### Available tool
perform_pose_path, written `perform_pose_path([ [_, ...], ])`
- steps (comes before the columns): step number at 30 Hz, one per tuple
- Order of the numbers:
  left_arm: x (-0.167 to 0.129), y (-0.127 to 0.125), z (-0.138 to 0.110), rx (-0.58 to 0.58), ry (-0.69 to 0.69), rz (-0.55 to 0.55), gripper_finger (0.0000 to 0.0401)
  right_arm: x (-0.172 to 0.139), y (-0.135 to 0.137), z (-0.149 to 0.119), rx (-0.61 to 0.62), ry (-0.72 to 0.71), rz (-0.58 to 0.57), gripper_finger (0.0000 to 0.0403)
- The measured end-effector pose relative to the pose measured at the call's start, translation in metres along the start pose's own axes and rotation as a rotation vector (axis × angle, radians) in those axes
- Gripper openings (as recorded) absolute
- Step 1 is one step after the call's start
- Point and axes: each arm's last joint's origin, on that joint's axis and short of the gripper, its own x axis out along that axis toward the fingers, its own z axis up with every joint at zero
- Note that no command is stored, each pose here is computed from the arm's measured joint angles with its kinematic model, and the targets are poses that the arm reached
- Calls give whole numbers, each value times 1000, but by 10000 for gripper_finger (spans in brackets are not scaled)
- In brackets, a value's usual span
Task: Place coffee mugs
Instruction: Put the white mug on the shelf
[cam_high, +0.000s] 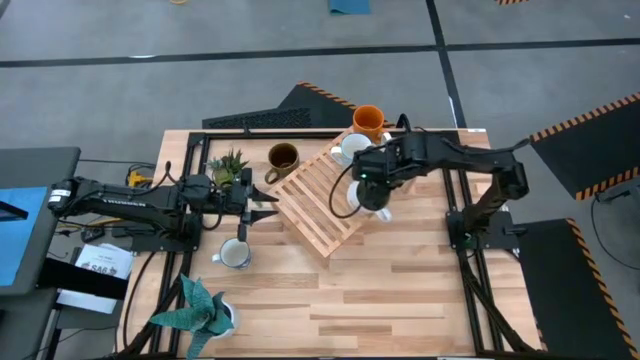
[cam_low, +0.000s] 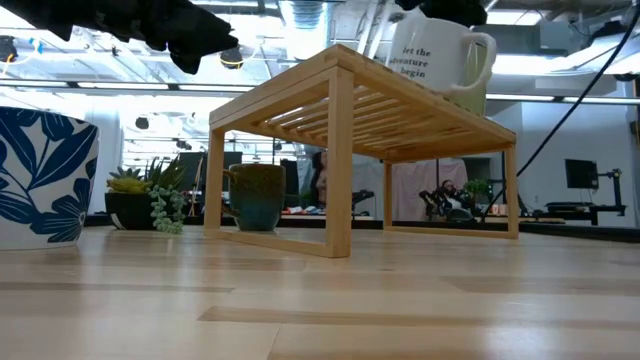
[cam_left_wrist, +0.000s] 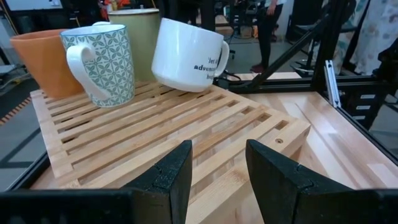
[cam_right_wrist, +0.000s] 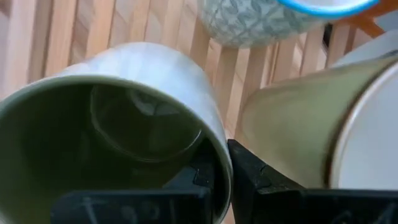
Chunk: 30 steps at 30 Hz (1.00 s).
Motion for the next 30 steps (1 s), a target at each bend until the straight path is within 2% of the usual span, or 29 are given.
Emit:
perform_pose_path([
  [4, 0, 0, -1, 0, 5, 0, 137, 6, 5, 5, -41, -9, -4, 50],
  [11, 0, 0, -1, 1, 13, 1, 137, 5, 1, 11, -27, -8, -12, 81],
  [17, 0, 0, -1, 2, 13, 2, 137, 1, -10, 12, -6, -7, -12, 84],
  [30, 0, 0, -2, 3, 18, 3, 137, -16, -19, 8, -59, -76, 27, 86],
])
